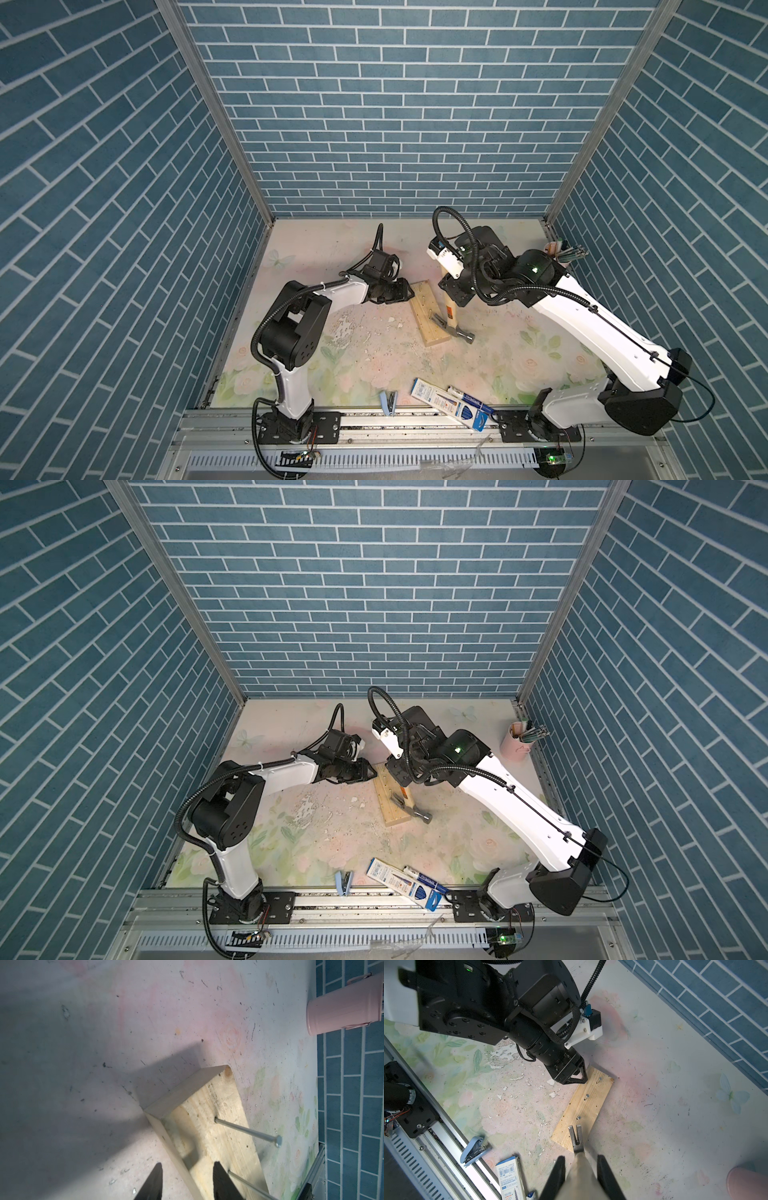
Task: Use a claw hammer to pull out a nail
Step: Remove the nail from the mounting plate.
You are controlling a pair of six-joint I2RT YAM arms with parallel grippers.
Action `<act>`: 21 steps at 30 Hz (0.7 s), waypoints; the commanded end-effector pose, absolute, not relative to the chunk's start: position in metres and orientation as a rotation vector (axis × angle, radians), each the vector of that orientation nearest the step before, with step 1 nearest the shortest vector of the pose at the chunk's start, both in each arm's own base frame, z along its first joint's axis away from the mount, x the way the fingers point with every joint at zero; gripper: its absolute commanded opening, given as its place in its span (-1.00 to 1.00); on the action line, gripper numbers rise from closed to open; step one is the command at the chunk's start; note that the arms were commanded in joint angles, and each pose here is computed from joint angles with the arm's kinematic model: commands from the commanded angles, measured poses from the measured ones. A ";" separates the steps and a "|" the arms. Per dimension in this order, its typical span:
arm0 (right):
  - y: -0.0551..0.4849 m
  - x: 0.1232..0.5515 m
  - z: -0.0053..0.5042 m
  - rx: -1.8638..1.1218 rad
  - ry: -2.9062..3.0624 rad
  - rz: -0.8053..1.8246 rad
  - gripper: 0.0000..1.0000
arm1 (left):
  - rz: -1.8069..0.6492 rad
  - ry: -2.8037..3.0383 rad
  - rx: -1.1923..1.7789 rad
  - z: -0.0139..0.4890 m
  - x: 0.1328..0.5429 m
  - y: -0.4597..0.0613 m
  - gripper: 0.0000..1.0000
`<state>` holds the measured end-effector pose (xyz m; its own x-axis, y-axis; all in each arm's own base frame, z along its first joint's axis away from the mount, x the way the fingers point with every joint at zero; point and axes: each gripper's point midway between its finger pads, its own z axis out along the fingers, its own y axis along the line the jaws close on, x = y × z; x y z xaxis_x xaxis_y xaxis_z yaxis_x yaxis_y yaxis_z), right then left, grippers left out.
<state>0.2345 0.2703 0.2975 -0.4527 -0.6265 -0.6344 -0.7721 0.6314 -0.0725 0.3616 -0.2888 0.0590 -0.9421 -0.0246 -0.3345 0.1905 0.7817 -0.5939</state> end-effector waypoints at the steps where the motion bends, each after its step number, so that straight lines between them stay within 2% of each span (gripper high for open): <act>1: 0.274 0.246 0.323 -1.066 2.123 0.293 -1.00 | -0.911 2.647 0.121 0.058 0.369 -0.287 -0.18; 21: 0.282 0.267 0.316 -1.024 2.135 0.311 -1.00 | -0.918 2.661 0.114 0.052 0.368 -0.287 -0.19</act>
